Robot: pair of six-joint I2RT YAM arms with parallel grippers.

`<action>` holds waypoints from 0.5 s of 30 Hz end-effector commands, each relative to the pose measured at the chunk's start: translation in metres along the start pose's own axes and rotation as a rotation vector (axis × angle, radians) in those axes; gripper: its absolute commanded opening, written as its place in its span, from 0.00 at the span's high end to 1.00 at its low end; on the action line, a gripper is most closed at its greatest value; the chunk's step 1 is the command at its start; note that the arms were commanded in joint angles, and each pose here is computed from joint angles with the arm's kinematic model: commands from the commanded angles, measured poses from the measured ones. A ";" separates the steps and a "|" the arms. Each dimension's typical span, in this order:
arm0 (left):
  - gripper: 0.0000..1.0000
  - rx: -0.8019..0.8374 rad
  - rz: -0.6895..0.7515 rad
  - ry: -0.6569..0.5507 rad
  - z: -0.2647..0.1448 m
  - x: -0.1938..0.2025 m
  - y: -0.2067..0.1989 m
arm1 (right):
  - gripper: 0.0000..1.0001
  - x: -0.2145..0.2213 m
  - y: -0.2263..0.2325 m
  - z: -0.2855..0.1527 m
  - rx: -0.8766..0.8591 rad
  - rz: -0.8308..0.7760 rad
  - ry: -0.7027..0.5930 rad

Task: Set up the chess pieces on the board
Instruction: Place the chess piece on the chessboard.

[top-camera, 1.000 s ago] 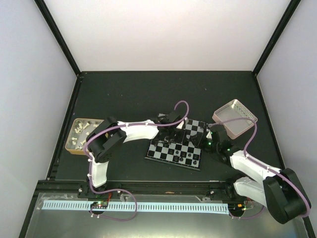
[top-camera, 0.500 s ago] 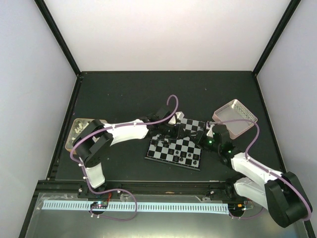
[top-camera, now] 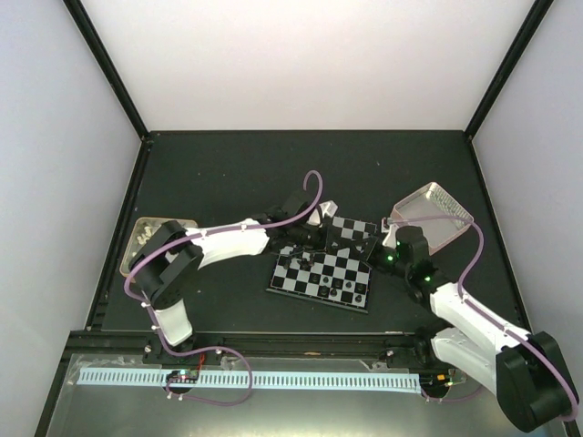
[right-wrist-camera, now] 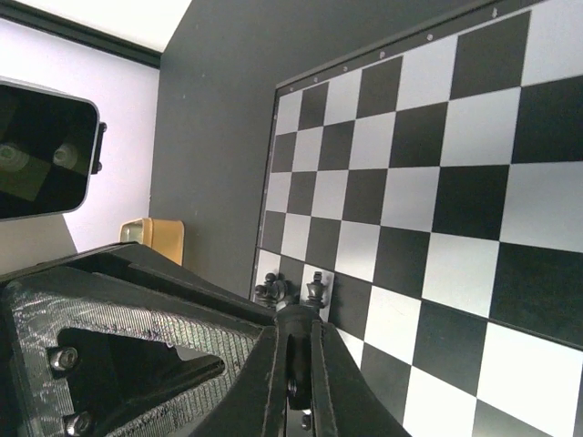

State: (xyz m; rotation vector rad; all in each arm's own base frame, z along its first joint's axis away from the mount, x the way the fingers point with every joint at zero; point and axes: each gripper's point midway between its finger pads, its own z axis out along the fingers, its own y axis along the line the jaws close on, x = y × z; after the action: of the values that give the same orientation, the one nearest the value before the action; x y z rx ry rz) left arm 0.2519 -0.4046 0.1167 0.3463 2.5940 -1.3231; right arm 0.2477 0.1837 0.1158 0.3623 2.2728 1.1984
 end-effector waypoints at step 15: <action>0.45 -0.289 -0.008 -0.238 -0.063 -0.021 0.035 | 0.99 -0.019 0.007 0.003 0.140 -0.205 0.040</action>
State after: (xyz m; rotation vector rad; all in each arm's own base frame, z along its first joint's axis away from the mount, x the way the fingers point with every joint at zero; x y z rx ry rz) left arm 0.2632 -0.3684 0.1256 0.2076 2.5756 -1.1157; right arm 0.2618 0.1839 0.1359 0.2066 2.3089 1.0508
